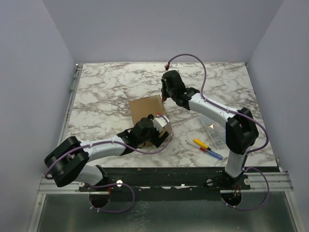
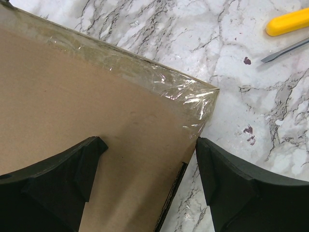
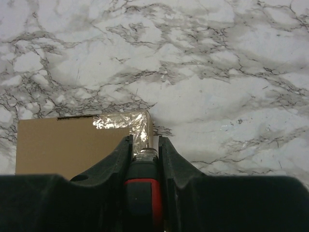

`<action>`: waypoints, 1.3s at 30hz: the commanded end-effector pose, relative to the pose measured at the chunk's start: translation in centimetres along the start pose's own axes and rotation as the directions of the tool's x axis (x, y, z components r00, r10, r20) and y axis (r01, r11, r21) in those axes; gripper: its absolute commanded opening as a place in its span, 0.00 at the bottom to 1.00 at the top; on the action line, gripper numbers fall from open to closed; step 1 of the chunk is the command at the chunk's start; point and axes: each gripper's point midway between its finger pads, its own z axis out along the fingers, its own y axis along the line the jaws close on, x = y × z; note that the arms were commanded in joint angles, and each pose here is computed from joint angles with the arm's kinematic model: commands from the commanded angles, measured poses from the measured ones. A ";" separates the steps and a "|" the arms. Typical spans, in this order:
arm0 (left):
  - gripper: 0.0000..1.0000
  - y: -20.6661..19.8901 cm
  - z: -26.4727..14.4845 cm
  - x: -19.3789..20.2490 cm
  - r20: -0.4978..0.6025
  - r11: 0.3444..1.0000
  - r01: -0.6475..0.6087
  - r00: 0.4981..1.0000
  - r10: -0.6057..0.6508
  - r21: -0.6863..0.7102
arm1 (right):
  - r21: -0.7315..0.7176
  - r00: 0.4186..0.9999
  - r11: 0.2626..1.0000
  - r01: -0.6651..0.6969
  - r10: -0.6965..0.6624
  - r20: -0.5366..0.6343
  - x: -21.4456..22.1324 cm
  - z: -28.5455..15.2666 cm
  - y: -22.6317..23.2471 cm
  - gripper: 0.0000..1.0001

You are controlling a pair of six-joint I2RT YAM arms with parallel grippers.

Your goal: Unpack the express box

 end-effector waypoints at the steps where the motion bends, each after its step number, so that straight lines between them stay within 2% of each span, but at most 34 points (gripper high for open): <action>1: 0.85 1.6 0.5 1.8 -0.065 0.996 0.022 0.997 -0.028 -0.089 | 0.001 0.986 1.000 0.026 -0.026 -0.167 4.7 -1.5 1.0 0.00; 17: 0.85 2.1 0.4 1.7 -0.065 0.992 0.028 0.997 -0.036 -0.121 | 0.015 0.980 0.999 0.045 -0.041 -0.196 5.2 -5.2 1.8 0.00; 28: 0.84 2.3 0.3 2.2 -0.078 0.990 0.029 0.996 -0.040 -0.138 | 0.052 0.960 0.998 0.033 -0.017 -0.278 7.4 -7.1 0.8 0.00; 39: 0.84 2.2 0.5 2.4 -0.075 0.990 0.041 0.996 -0.052 -0.136 | 0.043 0.956 0.997 0.058 -0.043 -0.290 8.3 -10.2 0.7 0.00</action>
